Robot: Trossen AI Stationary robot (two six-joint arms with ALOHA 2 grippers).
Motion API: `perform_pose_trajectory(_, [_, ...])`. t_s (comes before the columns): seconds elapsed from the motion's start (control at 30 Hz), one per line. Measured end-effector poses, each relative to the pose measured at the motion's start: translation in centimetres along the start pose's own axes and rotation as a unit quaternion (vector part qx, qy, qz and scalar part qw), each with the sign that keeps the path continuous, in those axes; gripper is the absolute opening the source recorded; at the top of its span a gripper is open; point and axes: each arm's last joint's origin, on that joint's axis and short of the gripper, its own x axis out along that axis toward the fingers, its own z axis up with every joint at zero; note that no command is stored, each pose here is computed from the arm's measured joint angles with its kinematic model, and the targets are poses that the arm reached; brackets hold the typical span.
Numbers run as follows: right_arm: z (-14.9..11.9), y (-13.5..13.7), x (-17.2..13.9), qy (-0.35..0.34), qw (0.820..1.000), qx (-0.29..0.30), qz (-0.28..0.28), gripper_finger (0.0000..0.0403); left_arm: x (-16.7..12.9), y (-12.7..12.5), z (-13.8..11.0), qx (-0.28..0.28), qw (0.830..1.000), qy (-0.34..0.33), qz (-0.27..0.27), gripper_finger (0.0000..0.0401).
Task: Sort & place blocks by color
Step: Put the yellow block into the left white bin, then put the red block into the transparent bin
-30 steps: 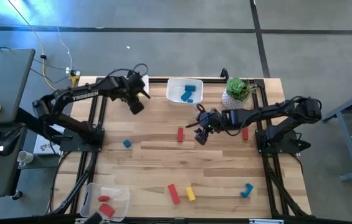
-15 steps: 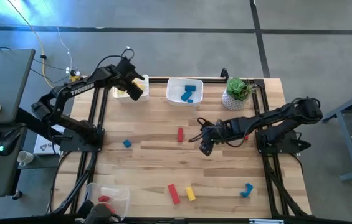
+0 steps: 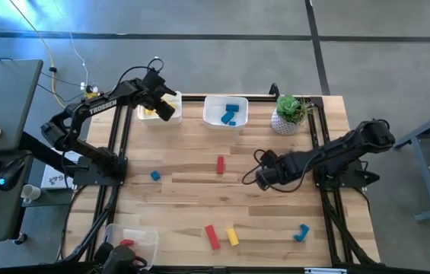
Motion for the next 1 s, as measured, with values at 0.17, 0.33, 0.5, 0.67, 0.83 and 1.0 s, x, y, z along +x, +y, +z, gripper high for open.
perform_pose_trajectory(0.17, [-1.0,-0.8,-0.3,0.008,0.998,0.043,-0.055,0.0231,0.0,0.0,0.0,0.0,1.0,-0.001,0.001,0.0192])
perform_pose_trajectory(0.33, [-1.6,-1.6,-0.6,0.019,0.992,0.075,-0.1,0.0231,0.0,-0.1,0.0,0.011,1.0,-0.001,0.001,0.0209])
perform_pose_trajectory(0.5, [-1.8,-2.3,-0.7,0.044,0.986,0.1,-0.129,0.0231,-0.1,-0.5,0.0,0.04,0.999,-0.002,-0.002,0.0211])
perform_pose_trajectory(0.67, [-1.8,-2.9,-0.7,0.065,0.979,0.12,-0.154,0.0231,-0.3,-1.4,0.0,0.071,0.997,-0.006,-0.009,0.0211])
perform_pose_trajectory(0.83, [-1.5,-3.8,-0.7,0.097,0.966,0.147,-0.189,0.0231,-1.2,-2.4,-0.1,0.09,0.996,-0.022,-0.013,0.0211])
perform_pose_trajectory(1.0, [-0.7,-4.4,-0.4,0.117,0.96,0.164,-0.196,0.0231,-3.0,-3.7,-0.3,0.11,0.992,-0.059,-0.026,0.0211])
